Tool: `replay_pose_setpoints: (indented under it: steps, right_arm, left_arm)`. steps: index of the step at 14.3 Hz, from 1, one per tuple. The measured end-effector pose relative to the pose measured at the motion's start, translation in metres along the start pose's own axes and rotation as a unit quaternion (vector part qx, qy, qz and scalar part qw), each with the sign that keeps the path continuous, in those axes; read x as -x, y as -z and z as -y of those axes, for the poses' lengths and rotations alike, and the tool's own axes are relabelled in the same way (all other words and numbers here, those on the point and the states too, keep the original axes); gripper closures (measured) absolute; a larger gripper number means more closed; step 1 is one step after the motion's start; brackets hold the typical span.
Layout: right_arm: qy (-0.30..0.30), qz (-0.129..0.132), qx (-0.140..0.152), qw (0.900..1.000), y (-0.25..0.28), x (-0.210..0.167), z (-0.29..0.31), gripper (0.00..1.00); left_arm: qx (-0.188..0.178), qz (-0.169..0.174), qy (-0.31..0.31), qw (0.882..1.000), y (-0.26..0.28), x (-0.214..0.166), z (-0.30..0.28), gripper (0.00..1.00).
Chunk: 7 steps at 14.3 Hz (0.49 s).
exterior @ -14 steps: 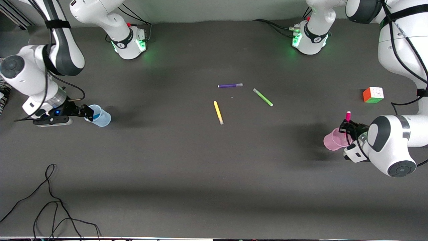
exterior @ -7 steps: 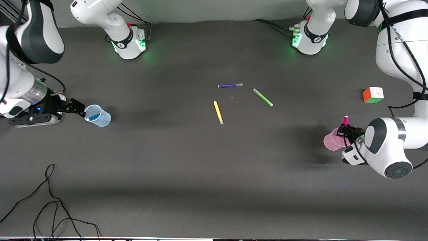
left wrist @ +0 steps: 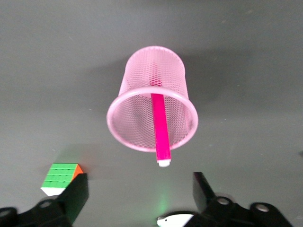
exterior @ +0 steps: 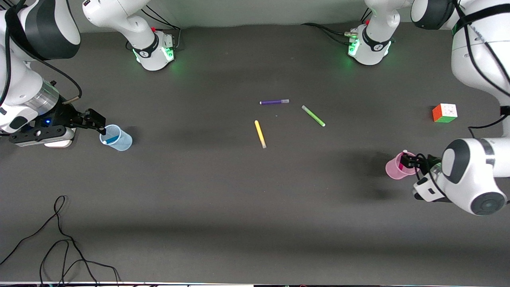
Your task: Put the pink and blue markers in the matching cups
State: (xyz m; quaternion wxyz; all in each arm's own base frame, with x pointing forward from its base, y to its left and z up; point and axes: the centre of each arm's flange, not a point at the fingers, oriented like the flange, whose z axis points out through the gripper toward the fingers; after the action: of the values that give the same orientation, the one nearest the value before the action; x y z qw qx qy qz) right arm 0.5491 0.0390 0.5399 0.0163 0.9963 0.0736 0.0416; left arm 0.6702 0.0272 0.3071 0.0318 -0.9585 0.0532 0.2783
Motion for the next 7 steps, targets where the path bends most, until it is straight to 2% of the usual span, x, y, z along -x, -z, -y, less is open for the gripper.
replay_pose_setpoints:
  steps: [3,7]
  right_arm:
    - [-0.002,-0.001,0.006,1.0,0.001,0.0,-0.001,0.0]
    - [-0.014,-0.002,0.011,1.0,0.003,0.001,-0.011,0.0]
  left_arm:
    - [-0.008,-0.052,-0.034,0.998,0.066,0.046,0.005,0.0]
    - [-0.02,-0.108,-0.038,0.993,0.126,0.117,0.004,0.0]
